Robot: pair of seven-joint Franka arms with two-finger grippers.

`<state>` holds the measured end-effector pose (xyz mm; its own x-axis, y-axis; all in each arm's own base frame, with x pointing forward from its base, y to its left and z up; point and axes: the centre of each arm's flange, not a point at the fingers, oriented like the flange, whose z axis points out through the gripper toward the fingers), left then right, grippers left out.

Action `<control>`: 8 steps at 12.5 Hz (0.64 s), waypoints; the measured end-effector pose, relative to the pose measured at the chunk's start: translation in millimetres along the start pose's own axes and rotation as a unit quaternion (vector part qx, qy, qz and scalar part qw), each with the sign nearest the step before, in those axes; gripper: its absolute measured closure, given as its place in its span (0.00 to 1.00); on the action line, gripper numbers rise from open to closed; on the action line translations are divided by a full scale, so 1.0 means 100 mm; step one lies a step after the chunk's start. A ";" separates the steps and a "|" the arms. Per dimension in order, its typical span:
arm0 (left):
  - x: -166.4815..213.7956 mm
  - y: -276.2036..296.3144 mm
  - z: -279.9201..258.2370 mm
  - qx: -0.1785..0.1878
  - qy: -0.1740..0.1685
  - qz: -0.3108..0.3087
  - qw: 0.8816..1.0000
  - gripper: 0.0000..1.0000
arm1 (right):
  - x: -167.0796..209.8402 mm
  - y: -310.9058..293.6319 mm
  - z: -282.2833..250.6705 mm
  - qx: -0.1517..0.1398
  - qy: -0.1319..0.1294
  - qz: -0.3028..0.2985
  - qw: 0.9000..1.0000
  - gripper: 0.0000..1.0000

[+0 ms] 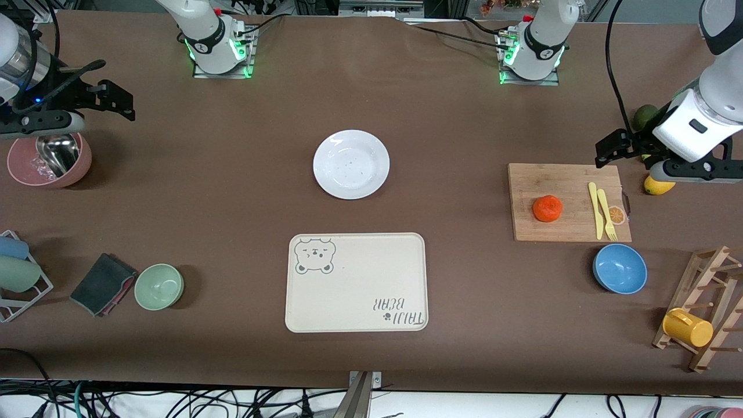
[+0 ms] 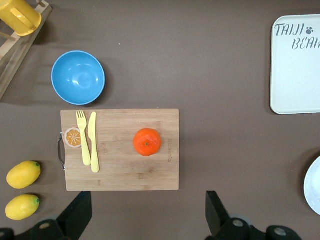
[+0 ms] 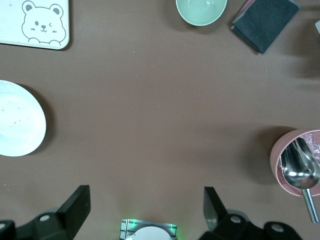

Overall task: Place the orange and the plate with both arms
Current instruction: 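Move the left gripper above the orange on the cutting board, then lower the left gripper and grasp the orange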

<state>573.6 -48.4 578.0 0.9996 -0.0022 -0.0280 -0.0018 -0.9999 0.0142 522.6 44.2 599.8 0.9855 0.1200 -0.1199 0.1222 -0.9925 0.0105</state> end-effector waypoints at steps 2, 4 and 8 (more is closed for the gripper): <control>0.00 0.00 0.00 0.000 0.000 0.000 1.000 0.00 | 0.00 0.00 0.00 0.000 0.000 0.000 1.000 0.00; -0.02 0.00 0.02 0.001 -0.008 0.001 1.000 0.00 | 0.00 0.00 0.00 0.000 0.000 0.000 1.000 0.00; -0.01 -0.02 0.36 0.003 -0.061 0.002 0.998 0.00 | 0.00 0.00 0.00 0.000 0.000 0.000 1.000 0.00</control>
<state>571.3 -47.2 542.0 0.9888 -0.0066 -0.1492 -0.0055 -1.0000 0.0079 522.7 44.2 599.8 0.9855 0.1200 -0.1195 0.1222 -0.9925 0.0105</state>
